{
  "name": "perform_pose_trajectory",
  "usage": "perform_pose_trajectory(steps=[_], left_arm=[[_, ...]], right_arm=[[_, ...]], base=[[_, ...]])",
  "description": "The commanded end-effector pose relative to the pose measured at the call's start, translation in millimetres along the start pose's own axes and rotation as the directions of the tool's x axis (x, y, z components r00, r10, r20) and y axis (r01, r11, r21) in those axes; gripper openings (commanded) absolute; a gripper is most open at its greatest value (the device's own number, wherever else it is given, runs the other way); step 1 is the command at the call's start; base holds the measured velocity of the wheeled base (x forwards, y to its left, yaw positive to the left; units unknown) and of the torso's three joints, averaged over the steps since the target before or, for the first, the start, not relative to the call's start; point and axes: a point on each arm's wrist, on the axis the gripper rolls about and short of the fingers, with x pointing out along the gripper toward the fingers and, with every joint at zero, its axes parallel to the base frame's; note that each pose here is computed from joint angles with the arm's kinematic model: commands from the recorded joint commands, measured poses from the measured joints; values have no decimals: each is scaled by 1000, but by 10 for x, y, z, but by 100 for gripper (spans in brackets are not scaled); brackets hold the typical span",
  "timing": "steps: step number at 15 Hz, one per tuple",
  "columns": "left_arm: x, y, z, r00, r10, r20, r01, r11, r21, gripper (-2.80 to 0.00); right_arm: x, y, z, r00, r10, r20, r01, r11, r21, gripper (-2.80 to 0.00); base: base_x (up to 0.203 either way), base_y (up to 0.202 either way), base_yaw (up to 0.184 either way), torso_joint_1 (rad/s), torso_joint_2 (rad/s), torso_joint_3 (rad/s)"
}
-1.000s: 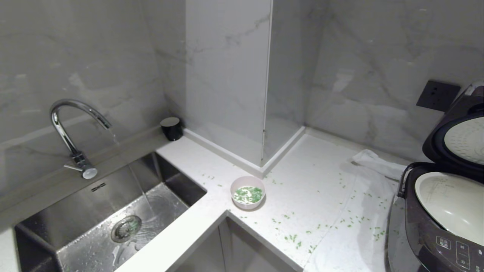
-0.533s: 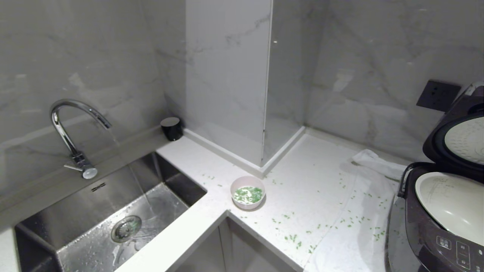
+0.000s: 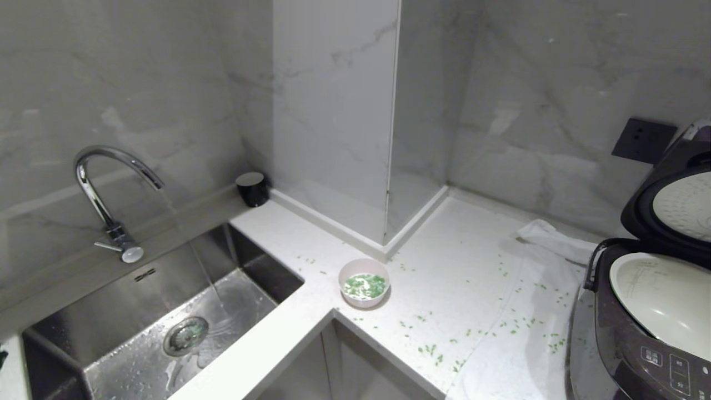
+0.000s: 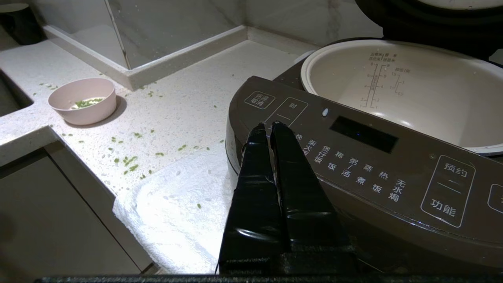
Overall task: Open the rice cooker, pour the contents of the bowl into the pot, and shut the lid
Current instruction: Fill a bowl with water from the tap
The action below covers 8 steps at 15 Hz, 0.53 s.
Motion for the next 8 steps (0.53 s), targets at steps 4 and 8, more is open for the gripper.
perform_pose_trajectory(steps=[4,8], left_arm=[[1453,-51,590,955,-209,-212,179,972,-153,-280],[2378,-681,456,900,-264,-347,200,957,-209,-280]], right_arm=[[2,0,1,1000,1,-2,-1,1000,0,-280],[2,0,1,1000,0,-2,0,1000,0,-280]], base=[[0,0,0,0,0,0],[0,0,0,0,0,0]])
